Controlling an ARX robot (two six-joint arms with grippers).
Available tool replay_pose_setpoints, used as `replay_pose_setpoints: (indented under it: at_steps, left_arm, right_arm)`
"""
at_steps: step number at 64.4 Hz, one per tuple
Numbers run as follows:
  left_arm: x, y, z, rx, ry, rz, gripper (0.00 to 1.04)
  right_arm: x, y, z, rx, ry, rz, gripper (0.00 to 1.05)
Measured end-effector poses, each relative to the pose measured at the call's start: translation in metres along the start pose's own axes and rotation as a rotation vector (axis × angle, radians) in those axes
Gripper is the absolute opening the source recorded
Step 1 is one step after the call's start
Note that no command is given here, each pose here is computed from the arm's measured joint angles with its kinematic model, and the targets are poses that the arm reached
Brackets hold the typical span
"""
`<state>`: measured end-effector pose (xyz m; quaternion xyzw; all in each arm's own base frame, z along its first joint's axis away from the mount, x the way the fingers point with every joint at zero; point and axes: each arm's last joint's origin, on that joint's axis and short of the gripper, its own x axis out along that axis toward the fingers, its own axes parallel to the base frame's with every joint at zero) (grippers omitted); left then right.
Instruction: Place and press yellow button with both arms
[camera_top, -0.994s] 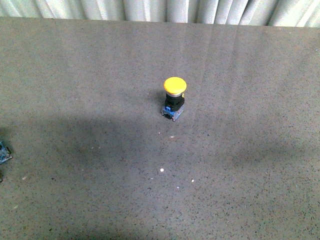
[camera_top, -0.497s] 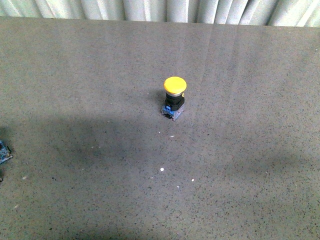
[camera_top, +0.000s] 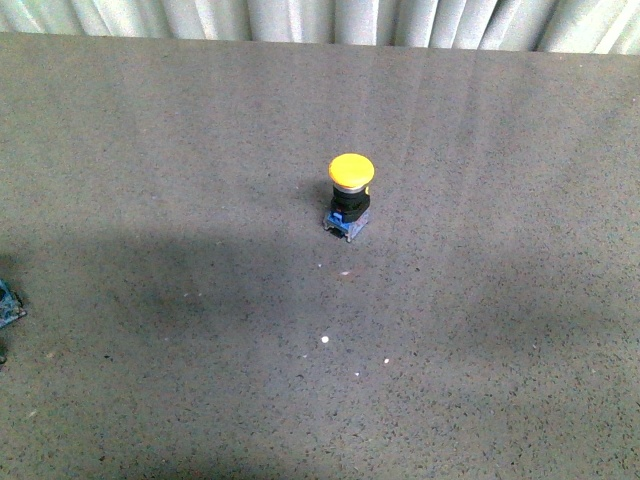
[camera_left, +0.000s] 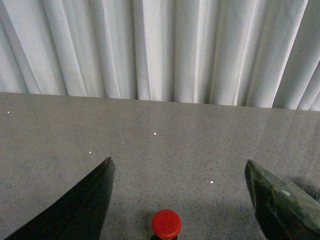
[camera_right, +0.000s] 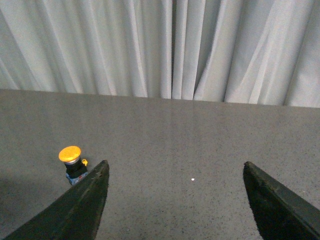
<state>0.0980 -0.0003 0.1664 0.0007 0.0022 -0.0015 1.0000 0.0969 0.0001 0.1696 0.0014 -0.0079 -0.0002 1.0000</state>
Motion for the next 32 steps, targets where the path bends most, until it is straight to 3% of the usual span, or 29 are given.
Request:
replay_pose_setpoints:
  at_steps: [3, 6, 32]
  left_arm:
    - [0.0000, 0.0000, 0.0000, 0.000, 0.000, 0.000, 0.97]
    - [0.0000, 0.0000, 0.0000, 0.001, 0.000, 0.000, 0.96]
    - [0.0000, 0.0000, 0.0000, 0.000, 0.000, 0.000, 0.96]
  right_arm:
    - [0.0000, 0.0000, 0.0000, 0.000, 0.000, 0.000, 0.91]
    - [0.0000, 0.0000, 0.0000, 0.000, 0.000, 0.000, 0.97]
    - [0.0000, 0.0000, 0.0000, 0.000, 0.000, 0.000, 0.96]
